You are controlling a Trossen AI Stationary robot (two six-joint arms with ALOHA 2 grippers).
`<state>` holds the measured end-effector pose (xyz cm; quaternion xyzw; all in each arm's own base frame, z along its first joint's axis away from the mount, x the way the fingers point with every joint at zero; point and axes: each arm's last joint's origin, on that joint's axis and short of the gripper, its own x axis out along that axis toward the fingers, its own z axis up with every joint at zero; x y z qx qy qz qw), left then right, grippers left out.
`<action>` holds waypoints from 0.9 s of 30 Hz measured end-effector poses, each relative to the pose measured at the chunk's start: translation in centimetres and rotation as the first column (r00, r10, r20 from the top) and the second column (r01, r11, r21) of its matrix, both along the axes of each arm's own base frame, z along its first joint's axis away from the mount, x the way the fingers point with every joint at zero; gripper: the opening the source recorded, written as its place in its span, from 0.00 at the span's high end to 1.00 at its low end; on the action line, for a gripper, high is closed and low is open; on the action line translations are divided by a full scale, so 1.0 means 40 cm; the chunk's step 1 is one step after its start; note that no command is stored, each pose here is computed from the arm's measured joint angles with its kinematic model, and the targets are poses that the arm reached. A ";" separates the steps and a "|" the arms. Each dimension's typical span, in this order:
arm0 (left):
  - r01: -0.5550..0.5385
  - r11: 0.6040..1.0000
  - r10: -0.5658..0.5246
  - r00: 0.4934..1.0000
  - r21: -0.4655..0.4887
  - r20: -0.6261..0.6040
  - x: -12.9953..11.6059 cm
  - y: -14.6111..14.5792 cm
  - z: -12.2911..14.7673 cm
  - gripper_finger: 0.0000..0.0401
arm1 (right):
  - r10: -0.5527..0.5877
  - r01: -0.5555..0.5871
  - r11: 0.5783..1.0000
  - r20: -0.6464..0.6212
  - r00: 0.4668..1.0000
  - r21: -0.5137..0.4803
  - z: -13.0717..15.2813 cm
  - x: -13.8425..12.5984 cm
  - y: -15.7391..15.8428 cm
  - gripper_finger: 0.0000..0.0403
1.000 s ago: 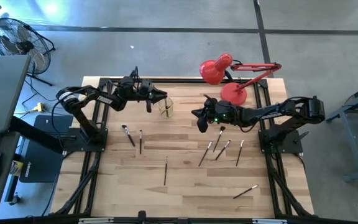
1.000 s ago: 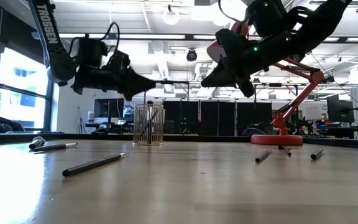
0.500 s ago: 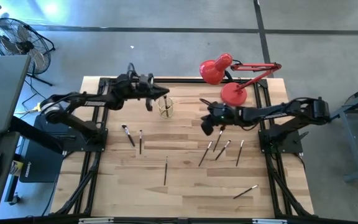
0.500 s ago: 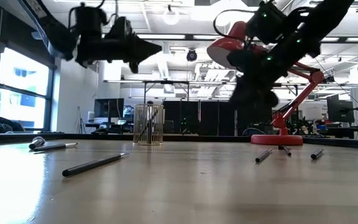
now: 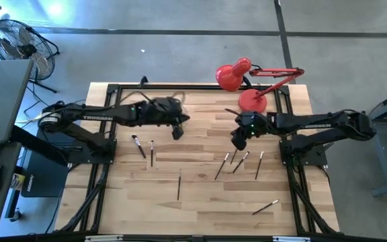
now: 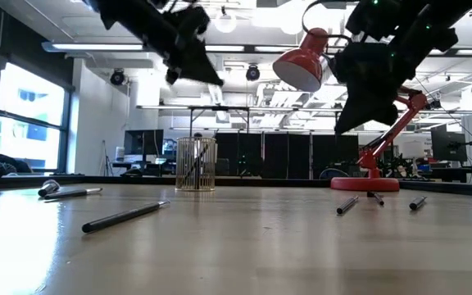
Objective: Put items in baskets/containers
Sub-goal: Put the eyeshadow brush into the wire organizer
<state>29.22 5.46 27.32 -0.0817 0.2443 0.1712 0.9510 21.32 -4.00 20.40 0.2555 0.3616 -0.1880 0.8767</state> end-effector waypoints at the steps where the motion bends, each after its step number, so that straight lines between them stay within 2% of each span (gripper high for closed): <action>1: -0.026 0.999 0.025 0.999 -0.031 -0.043 0.001 -0.011 -0.008 1.00 | 0.013 -0.013 1.000 0.004 1.000 -0.014 0.001 0.001 0.000 0.99; 6: -0.081 0.982 0.059 0.990 -0.173 -0.131 0.004 -0.048 -0.021 1.00 | 0.020 -0.017 0.996 0.033 0.999 -0.085 0.009 0.008 -0.005 0.99; 10: -0.120 0.960 0.057 0.969 -0.254 -0.240 0.001 -0.078 -0.061 1.00 | -0.005 0.008 0.997 0.029 1.000 -0.075 0.008 0.006 -0.005 1.00; 13: -0.126 0.959 0.042 0.949 -0.255 -0.313 -0.012 -0.092 -0.074 1.00 | -0.076 0.076 0.996 -0.006 0.997 -0.040 0.000 -0.001 -0.002 1.00; 18: -0.105 0.968 0.016 0.931 -0.226 -0.364 -0.021 -0.094 -0.081 1.00 | -0.153 0.157 0.987 -0.092 0.984 0.031 -0.016 -0.016 0.031 1.00; 22: 0.010 0.988 -0.071 0.914 -0.154 -0.399 -0.023 -0.094 -0.083 1.00 | -0.251 0.264 0.959 -0.122 0.960 0.099 -0.024 -0.024 0.081 1.00; 24: 0.094 0.986 -0.145 0.900 -0.141 -0.411 -0.026 -0.097 -0.087 1.00 | -0.305 0.318 0.938 -0.109 0.946 0.138 -0.026 -0.023 0.109 1.00; 27: 0.150 0.978 -0.197 0.890 -0.146 -0.410 -0.049 -0.084 -0.103 1.00 | -0.384 0.397 0.899 -0.100 0.918 0.187 -0.029 -0.021 0.148 1.00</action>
